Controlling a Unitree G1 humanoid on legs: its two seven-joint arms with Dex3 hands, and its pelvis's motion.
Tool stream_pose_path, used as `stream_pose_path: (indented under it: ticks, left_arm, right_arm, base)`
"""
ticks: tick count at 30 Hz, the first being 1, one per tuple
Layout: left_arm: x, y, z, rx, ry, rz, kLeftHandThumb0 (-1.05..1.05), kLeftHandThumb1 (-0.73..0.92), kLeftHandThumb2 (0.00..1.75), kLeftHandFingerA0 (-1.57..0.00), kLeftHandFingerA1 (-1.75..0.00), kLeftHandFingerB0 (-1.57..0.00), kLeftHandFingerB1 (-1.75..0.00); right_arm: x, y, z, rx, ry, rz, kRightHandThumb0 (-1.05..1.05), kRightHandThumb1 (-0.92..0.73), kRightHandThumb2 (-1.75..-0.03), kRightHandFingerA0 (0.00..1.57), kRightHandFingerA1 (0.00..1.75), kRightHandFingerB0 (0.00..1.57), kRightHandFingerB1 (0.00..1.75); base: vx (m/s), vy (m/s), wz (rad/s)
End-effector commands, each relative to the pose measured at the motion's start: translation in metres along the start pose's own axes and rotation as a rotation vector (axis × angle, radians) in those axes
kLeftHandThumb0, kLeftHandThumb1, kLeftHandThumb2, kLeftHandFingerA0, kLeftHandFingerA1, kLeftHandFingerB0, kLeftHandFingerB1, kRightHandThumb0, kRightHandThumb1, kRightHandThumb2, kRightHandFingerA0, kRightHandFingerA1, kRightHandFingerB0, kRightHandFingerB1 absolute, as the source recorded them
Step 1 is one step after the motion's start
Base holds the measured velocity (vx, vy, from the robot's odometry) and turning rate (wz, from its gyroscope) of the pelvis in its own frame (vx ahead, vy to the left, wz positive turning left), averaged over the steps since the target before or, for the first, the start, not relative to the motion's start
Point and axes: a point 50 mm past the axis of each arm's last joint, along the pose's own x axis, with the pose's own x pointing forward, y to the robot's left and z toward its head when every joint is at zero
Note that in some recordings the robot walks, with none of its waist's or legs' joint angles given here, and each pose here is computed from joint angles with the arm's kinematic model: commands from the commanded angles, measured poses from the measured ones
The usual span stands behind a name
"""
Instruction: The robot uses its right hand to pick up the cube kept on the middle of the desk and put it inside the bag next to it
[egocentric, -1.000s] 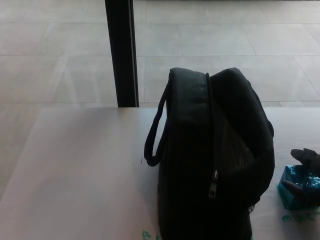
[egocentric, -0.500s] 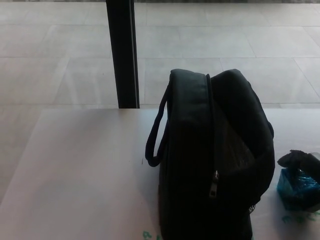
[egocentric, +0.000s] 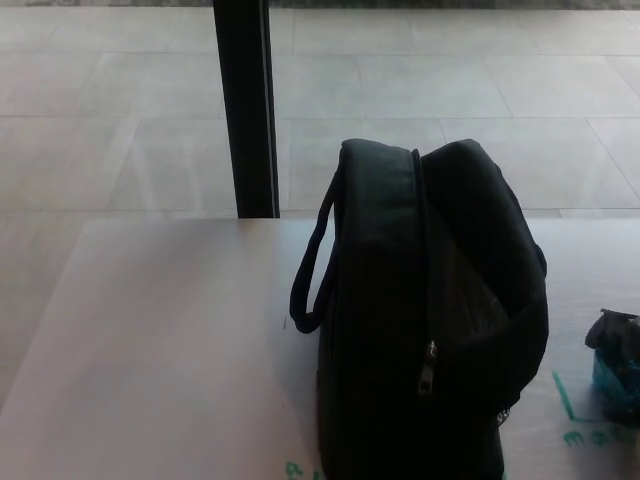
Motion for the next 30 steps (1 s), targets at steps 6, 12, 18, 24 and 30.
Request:
stream_pose_path:
  ticks: [6,12,18,24,30]
  left_arm:
    - [-0.003,0.004,0.005,0.005,0.002,0.003,-0.41,0.39,1.00,-0.03,-0.52,0.00,-0.50]
    - [-0.005,0.005,0.005,-0.002,0.002,0.006,-0.41,0.40,1.00,-0.02,-0.52,0.00,-0.50]
    - [-0.006,0.006,0.003,-0.016,0.010,0.015,-0.41,0.39,0.99,-0.02,-0.52,0.00,-0.50]
    - [-0.007,0.007,0.000,-0.013,0.012,0.015,-0.41,0.41,1.01,-0.02,-0.52,0.00,-0.50]
    - [-0.008,0.008,-0.002,-0.008,0.014,0.018,-0.41,0.40,1.00,-0.03,-0.53,0.00,-0.51]
  right_arm:
    - [-0.007,0.003,0.002,0.225,-0.076,-0.155,-0.25,-0.64,-1.02,0.82,1.75,0.69,1.62]
    - [-0.005,-0.038,0.019,0.446,-0.152,-0.228,-0.16,-0.57,-1.12,0.82,1.75,0.71,1.58]
    - [-0.008,-0.067,0.033,0.563,-0.244,-0.317,-0.10,-0.50,-1.21,0.88,1.75,0.76,1.57]
    - [-0.014,-0.101,0.050,0.666,-0.343,-0.375,-0.19,-0.49,-1.17,1.18,1.40,0.96,1.26]
    - [-0.020,-0.140,0.060,0.766,-0.429,-0.443,-0.13,-0.48,-1.27,0.88,1.75,0.75,1.57]
  base:
    - [0.00,0.000,0.00]
    - [0.00,0.000,0.00]
    - [0.00,0.000,0.00]
    - [0.00,0.000,0.00]
    - [0.00,0.000,0.00]
